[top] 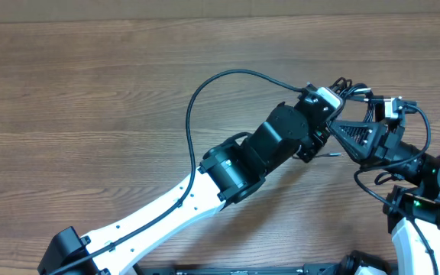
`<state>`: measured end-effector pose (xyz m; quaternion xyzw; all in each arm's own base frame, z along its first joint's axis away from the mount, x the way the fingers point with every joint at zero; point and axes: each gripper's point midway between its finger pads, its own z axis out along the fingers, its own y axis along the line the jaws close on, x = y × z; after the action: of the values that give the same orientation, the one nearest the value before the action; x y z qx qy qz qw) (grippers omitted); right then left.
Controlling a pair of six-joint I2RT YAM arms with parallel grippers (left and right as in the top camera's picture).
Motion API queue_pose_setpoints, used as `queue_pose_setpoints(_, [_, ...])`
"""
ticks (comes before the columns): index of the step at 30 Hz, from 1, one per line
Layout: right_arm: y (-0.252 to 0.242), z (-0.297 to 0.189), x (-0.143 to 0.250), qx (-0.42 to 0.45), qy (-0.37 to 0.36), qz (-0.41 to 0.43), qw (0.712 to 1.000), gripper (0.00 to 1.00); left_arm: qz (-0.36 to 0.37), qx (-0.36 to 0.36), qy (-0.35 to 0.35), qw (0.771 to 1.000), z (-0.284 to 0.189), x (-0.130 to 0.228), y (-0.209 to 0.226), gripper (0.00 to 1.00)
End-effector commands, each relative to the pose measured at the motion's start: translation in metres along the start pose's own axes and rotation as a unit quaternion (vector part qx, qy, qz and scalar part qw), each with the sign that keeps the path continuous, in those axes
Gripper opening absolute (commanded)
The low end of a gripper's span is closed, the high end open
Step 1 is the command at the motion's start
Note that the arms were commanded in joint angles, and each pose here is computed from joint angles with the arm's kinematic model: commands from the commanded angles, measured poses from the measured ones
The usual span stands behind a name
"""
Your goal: Untangle cables
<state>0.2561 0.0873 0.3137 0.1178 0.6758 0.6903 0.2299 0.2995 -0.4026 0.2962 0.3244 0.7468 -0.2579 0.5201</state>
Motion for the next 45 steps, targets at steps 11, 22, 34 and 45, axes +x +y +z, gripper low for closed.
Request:
queue_pose_setpoints(11, [-0.003, 0.000, 0.029, 0.014, 0.093, -0.053, 0.994, 0.04, 0.153, -0.056, -0.084, 0.983, -0.022, -0.057, 0.041, 0.04])
queue_pose_setpoints(22, [-0.013, 0.001, 0.022, 0.016, 0.093, -0.027, 0.995, 0.04, 0.033, -0.012, -0.203, 0.979, -0.040, -0.112, 0.067, 0.04])
queue_pose_setpoints(34, [-0.002, 0.004, 0.002, 0.001, 0.034, -0.072, 0.997, 1.00, 0.138, -0.002, -0.025, 0.990, -0.021, -0.026, 0.066, 0.04])
queue_pose_setpoints(45, [0.025, -0.004, -0.070, 0.012, -0.164, -0.318, 0.934, 1.00, 0.062, 0.069, 0.071, 0.993, -0.091, 0.007, 0.069, 0.04])
